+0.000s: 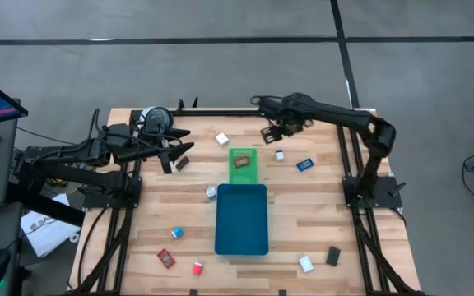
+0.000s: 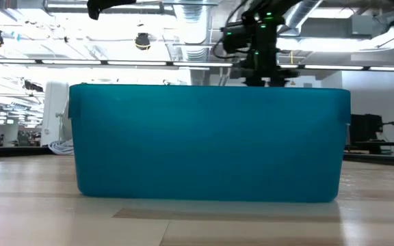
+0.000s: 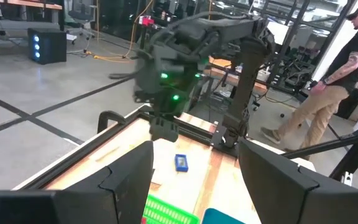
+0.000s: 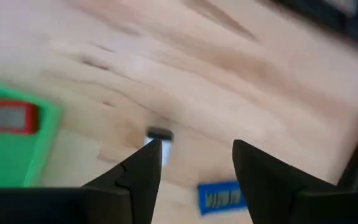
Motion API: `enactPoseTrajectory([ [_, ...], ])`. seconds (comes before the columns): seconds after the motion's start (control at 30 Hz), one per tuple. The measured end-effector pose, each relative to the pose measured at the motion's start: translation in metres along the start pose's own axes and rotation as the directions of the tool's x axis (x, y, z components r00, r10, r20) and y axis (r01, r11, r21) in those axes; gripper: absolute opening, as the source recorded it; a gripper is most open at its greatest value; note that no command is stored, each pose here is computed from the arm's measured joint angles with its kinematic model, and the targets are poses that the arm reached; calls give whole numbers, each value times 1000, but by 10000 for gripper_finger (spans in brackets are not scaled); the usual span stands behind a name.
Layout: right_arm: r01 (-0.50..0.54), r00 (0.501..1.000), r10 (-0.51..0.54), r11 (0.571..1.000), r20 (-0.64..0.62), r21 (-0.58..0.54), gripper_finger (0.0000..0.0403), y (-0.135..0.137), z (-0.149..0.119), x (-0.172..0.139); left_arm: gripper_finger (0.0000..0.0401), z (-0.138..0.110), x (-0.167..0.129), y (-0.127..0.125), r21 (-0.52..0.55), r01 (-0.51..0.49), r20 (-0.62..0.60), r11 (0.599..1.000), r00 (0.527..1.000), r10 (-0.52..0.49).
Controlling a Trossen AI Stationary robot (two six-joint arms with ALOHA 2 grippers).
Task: Pick & Place Office items
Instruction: Put the blue digital clock into the green bin
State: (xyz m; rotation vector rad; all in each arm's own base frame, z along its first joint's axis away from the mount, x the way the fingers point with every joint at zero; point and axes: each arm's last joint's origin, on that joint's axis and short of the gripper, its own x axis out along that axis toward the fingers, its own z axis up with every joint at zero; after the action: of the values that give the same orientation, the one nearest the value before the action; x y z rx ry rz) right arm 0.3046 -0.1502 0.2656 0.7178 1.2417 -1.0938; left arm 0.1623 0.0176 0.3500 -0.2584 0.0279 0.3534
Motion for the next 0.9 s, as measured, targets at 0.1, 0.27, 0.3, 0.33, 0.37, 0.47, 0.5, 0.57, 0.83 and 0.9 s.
enactPoseTrajectory([
  [0.1,28,999,-24,989,-28,144,189,-14,-16,8,231,0,0,0,0,1,0,1000,1000,-1],
  [0.27,71,997,-52,908,-57,413,189,-35,-48,25,231,0,0,0,1,0,0,1000,1000,0],
  [0.3,68,997,-49,877,-53,476,189,-39,-55,28,231,0,0,0,1,0,0,1000,1000,0],
  [0.33,61,998,-42,840,-47,540,189,-42,-62,31,231,0,0,0,1,1,-1,1000,1000,-1],
  [0.37,44,999,-30,799,-34,599,189,-46,-68,34,231,0,0,0,1,4,-3,1000,1000,-4],
  [0.47,-27,1000,21,655,16,756,189,-55,-88,41,231,0,0,0,1,8,-4,1000,1000,-8],
  [0.5,-41,999,32,603,27,797,189,-58,-95,45,231,0,0,0,1,8,-4,1000,1000,-8],
  [0.57,-75,997,60,511,52,857,189,-62,-107,51,231,0,0,0,1,8,-4,1000,1000,-8],
  [0.83,-76,996,72,357,54,931,189,-64,-125,70,231,0,0,0,-2,9,-2,1000,1000,-9],
  [0.9,-63,997,71,356,41,932,189,-62,-123,74,231,0,0,0,-7,9,-2,1000,1000,-9],
])
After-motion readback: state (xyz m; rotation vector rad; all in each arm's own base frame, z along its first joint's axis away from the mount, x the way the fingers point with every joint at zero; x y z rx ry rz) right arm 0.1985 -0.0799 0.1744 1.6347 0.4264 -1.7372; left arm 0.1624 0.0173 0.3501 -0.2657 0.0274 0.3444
